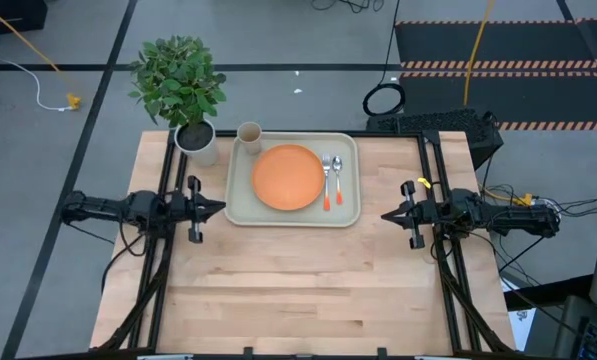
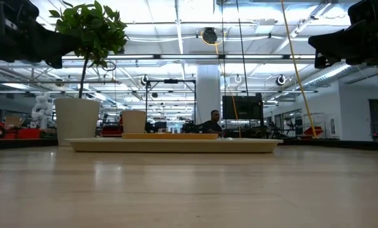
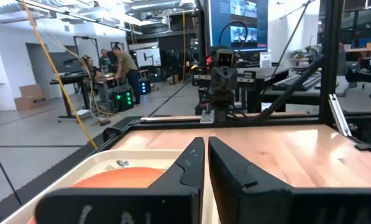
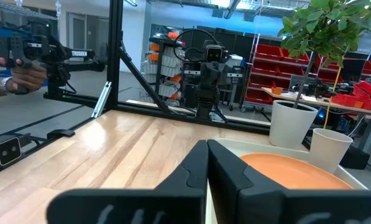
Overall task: Pick and place plate/cup/fork/spoon on tray
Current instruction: Return to Home Position
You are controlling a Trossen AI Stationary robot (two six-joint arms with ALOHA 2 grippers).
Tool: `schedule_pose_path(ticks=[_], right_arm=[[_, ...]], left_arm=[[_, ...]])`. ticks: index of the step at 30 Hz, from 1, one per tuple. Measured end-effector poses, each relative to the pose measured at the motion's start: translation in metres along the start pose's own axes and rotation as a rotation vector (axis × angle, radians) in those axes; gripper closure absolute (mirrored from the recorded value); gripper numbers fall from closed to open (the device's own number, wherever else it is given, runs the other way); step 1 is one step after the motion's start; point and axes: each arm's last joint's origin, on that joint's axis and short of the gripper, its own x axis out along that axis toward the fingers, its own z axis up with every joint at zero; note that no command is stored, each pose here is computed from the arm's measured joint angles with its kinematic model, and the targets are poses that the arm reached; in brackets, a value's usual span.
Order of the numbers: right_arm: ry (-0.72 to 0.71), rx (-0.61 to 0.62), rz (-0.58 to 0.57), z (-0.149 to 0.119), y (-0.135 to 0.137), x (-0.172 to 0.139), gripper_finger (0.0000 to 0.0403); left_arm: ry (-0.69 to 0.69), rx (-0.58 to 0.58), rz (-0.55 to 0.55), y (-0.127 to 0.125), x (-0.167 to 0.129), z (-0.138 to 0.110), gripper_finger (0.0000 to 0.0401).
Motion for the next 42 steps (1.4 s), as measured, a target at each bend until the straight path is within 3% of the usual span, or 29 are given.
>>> schedule_pose_path(ticks=[18, 23, 42], right_arm=[[0.0, 0.0, 0.001, 0.0, 0.0, 0.0, 0.0403], [0.0, 0.0, 0.001, 0.0, 0.0, 0.0, 0.0403], [0.0, 0.0, 0.001, 0.0, 0.0, 0.0, 0.0403]], left_arm=[[0.106, 0.014, -0.037, 0.011, 0.001, -0.012, 0.0375], [0.107, 0.083, -0.04, 0.011, 0.001, -0.012, 0.0375], [0.111, 0.084, -0.037, 0.011, 0.001, -0.012, 0.0375]])
